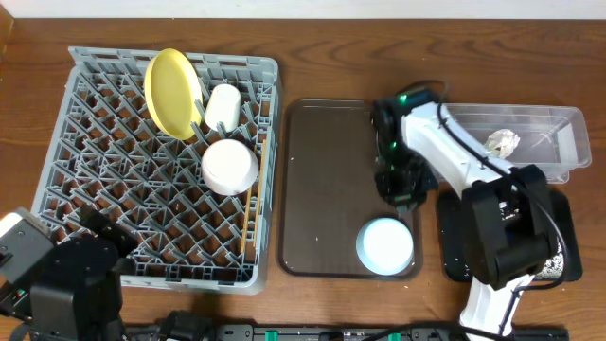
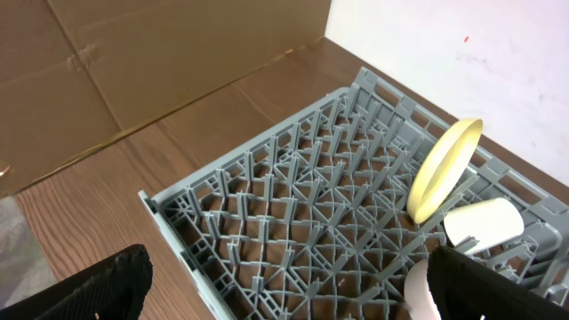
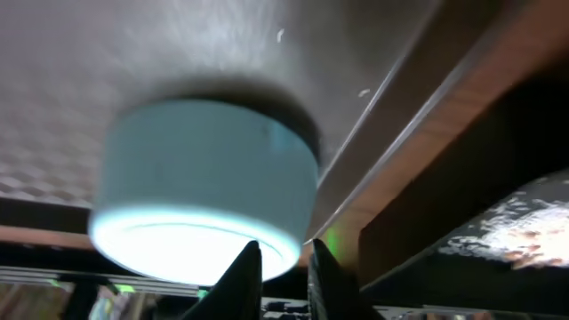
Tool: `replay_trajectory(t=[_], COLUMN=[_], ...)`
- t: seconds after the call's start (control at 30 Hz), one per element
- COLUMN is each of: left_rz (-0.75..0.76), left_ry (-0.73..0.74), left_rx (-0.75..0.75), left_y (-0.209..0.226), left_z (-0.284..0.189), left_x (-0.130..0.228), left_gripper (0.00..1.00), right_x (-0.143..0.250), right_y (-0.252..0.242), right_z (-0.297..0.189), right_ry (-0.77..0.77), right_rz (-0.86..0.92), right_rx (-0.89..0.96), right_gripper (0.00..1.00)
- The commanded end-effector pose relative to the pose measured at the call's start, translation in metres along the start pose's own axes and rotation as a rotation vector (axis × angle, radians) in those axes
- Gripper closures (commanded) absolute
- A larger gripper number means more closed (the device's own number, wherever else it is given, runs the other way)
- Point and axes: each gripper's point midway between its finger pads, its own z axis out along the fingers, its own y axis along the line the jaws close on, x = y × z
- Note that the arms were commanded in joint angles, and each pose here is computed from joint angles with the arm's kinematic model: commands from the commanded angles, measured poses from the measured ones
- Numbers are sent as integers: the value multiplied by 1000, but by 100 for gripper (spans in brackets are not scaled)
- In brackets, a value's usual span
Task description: Sort waste into correct bins and load items into the dishwasher
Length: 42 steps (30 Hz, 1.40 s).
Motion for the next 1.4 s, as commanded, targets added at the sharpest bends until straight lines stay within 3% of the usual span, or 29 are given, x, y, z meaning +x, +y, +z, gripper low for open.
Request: replay_trajectory(t=[0.0,0.43,0.5,0.63,0.73,1.07,1.13,1.2,1.3,1.37], left_rz=[0,0,0,0,0,-84,-113,-93,-60,-19], left_ry=[-12,-12,-12,-12,-12,-41,28,131,332,506], left_rx=[-7,-8,-8,-7,-7,47,155,361,645,754], left_y=[1,1,1,1,1,-14,-34,-72,-126,-152], left_z=[-1,-1,-1,-1,-1,0,-2,-12,-36,-48], left_x=[-3,-3,-3,-3,-3,-14,-5,7,33,58], left_gripper=[0,0,0,0,0,2,2,2,17,21], right_x=[8,9,5,1,-1,-9,-10,-12,-15,-15], right_y=[-1,0,11,40,44,25,26,27,21,16], right_z=[17,34,34,30,29,17,9,1,-7,-10], right_ry=[44,49,37,17,8,-36,-59,-90,-127,-140], right_rz=[33,54,21,-103,-142,-109,-128,-136,-114,-102], right_rx=[19,6,-54,-226,-256,-343,-403,-457,-481,-486], right_gripper=[82,75,67,61,58,55,53,53,52,51])
